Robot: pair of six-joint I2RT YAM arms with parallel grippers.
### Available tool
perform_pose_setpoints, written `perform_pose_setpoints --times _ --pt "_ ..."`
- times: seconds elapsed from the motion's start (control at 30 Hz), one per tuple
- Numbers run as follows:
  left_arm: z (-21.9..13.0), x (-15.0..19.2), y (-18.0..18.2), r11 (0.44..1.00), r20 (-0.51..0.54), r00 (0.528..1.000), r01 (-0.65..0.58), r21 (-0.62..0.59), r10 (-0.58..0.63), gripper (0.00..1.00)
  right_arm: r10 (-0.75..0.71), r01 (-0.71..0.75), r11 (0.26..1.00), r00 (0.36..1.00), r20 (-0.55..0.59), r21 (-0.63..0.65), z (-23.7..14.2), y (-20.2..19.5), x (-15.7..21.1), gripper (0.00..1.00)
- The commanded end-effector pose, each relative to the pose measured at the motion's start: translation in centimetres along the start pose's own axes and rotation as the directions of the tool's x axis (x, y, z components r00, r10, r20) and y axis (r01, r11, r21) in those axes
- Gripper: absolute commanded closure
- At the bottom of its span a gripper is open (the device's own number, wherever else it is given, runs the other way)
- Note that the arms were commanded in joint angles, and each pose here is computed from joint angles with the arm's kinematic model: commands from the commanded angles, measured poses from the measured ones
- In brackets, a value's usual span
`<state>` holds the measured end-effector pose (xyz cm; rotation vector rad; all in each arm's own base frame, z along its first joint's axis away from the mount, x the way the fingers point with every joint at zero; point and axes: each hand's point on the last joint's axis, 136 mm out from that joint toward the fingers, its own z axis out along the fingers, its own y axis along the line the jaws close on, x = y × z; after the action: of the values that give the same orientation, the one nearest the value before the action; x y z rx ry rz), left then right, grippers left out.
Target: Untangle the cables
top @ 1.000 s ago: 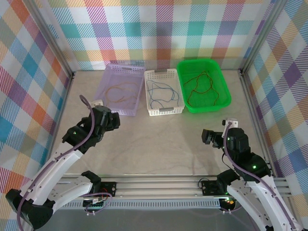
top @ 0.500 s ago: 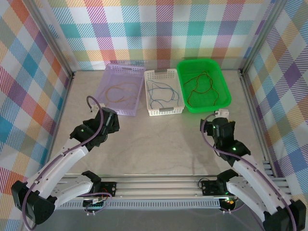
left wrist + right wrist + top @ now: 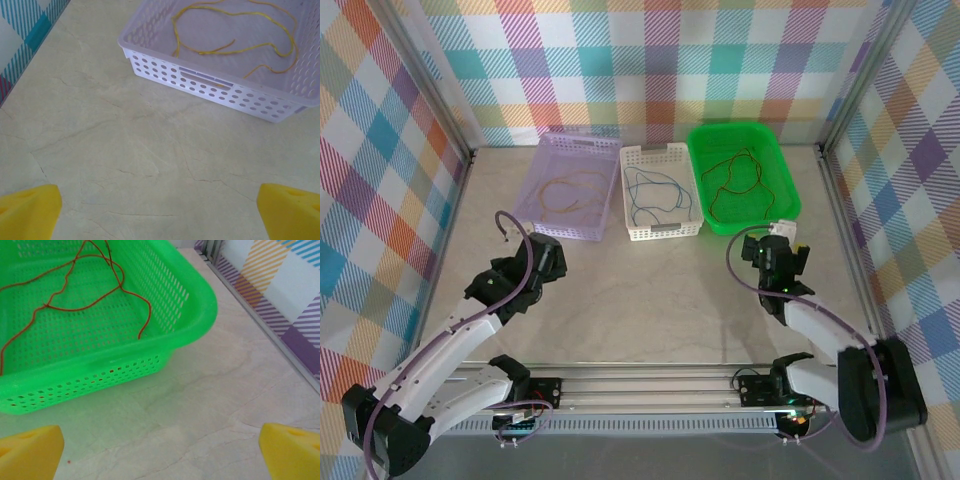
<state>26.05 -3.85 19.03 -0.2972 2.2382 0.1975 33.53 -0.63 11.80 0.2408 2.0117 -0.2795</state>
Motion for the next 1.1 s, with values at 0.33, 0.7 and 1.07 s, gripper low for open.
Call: perform_pose_setpoints --times 0.33,0.7,1.07 --pt "1.3 0.5 1.7 0.991 0.096 0.99 0.11 -0.079 -0.102 0.0 -0.073 0.089 0.978 0.993 0.093 -0.187 5.7 4.3 -1.8 0.0" --pt "2.3 1.4 1.7 0.993 0.113 0.991 0.075 -0.087 -0.065 0.0 0.04 -0.012 0.965 0.994 0.104 -0.261 5.9 2.9 -0.5 0.0" --pt "6.5 0.9 -0.7 0.986 0.12 0.979 -0.162 -0.047 0.166 0.0 0.038 -0.012 0.965 0.995 0.096 -0.262 5.9 2.8 -0.4 0.0"
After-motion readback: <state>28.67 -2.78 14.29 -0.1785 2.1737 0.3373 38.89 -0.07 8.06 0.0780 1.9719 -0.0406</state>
